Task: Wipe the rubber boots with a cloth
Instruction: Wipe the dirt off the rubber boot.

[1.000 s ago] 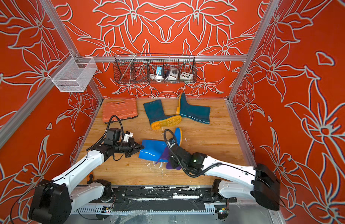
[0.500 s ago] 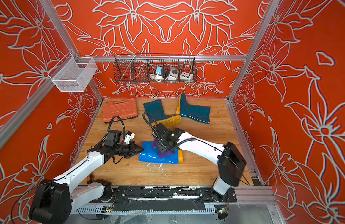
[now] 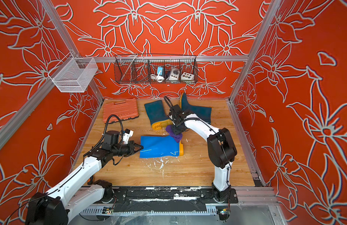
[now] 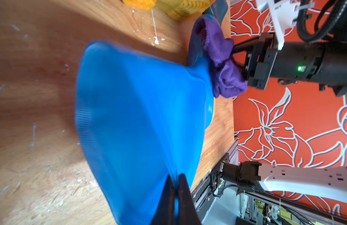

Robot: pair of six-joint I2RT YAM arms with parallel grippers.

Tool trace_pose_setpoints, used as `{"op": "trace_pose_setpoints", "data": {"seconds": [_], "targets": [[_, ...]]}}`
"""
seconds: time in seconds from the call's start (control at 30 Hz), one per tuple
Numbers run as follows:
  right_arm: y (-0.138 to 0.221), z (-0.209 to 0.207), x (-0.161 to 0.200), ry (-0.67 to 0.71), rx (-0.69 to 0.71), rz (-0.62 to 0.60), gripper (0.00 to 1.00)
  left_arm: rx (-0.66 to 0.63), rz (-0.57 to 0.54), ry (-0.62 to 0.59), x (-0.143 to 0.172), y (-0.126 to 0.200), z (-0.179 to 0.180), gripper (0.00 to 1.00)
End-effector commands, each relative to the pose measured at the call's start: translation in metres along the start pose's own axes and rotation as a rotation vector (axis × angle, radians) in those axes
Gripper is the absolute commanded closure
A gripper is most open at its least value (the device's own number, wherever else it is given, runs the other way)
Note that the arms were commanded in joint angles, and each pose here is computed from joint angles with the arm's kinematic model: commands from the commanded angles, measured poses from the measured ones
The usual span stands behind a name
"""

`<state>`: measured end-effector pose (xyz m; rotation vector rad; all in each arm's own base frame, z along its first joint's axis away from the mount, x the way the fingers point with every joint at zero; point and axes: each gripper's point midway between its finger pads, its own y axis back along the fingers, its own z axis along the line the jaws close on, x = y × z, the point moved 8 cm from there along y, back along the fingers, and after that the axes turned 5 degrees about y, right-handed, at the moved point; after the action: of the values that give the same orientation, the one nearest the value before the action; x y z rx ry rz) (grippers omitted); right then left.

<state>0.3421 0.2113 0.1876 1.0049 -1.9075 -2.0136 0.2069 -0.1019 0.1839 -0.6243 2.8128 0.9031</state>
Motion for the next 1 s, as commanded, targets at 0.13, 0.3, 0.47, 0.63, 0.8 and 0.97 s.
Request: {"op": "trace_pose_setpoints", "data": {"seconds": [0.13,0.3,0.47,0.63,0.8,0.97], "targets": [[0.021,0.057,0.008,0.131,0.035,-0.02,1.0,0.007,0.072,-0.003,0.004,-0.006,0.0,1.0],[0.008,0.117,0.01,0.264,-0.11,-0.012,1.0,0.019,0.128,-0.019,0.008,-0.012,-0.006,1.0],[-0.02,0.101,-0.002,0.347,-0.001,0.115,1.0,0.035,0.163,-0.043,0.012,-0.012,-0.013,1.0],[-0.006,0.016,-0.027,0.14,0.122,0.116,1.0,0.087,0.203,-0.066,0.019,-0.01,-0.023,1.0],[0.039,-0.029,-0.039,0.025,0.212,0.029,1.0,0.108,0.251,-0.094,0.022,-0.008,-0.031,1.0],[0.056,0.011,-0.022,0.051,0.054,-0.065,1.0,0.054,0.214,-0.109,0.017,-0.007,-0.03,1.0]]}}
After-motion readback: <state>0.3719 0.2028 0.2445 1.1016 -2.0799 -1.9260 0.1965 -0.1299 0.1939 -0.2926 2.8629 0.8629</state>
